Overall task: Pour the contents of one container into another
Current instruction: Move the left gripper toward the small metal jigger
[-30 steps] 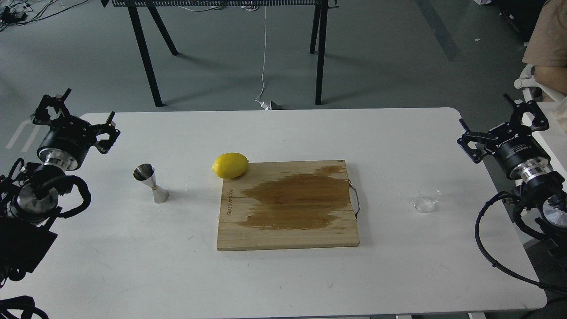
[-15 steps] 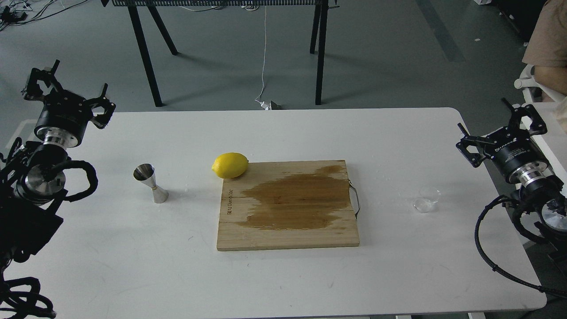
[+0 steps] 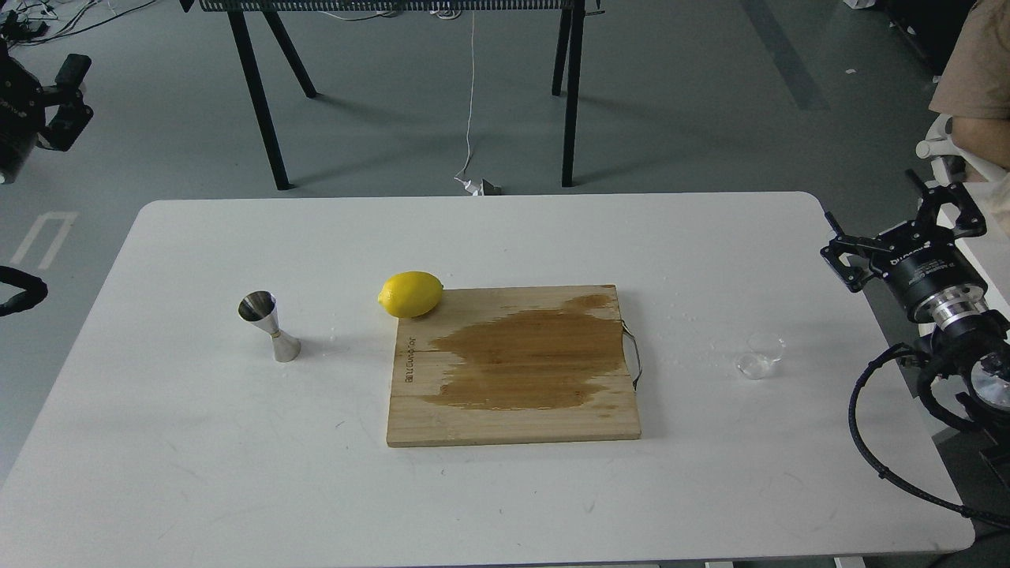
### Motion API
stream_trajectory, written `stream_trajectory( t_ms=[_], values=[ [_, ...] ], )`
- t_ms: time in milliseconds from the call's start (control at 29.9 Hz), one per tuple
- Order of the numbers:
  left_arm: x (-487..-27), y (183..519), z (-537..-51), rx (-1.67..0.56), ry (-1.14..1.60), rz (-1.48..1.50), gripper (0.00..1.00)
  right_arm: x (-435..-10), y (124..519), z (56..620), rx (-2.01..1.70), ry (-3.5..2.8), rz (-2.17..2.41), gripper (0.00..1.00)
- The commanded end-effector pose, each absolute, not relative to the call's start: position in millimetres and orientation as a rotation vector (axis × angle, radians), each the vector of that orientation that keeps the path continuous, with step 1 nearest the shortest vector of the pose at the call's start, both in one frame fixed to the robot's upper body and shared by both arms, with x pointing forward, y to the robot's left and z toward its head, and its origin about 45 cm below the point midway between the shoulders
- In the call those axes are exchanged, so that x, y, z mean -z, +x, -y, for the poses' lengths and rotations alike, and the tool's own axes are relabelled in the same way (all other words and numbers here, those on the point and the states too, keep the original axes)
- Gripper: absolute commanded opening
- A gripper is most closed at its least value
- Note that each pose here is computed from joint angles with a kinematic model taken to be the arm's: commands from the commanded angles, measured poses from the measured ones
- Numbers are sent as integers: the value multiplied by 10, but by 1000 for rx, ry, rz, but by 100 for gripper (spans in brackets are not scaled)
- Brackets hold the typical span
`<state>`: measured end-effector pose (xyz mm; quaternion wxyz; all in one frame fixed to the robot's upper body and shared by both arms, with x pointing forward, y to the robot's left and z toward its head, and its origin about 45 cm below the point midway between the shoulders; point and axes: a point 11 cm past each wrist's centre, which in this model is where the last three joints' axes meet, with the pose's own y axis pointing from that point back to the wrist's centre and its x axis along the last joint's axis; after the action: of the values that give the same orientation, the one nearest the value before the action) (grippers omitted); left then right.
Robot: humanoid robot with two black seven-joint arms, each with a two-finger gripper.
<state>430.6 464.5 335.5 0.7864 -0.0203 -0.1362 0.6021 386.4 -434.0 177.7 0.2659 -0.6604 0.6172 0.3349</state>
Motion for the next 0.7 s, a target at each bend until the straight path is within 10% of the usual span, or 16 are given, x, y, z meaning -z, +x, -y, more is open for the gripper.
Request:
stream_trajectory(
  t_ms=[0,669],
  values=[
    [-3436,4280,-4319,-1123,171,453,100,-1780,3864,4344,-903,-1781,-1667,100],
    [-2396,3580,-4389,-1099,607,642,100,-1660,3770,4402,-925,-1764,-1701,100]
  ],
)
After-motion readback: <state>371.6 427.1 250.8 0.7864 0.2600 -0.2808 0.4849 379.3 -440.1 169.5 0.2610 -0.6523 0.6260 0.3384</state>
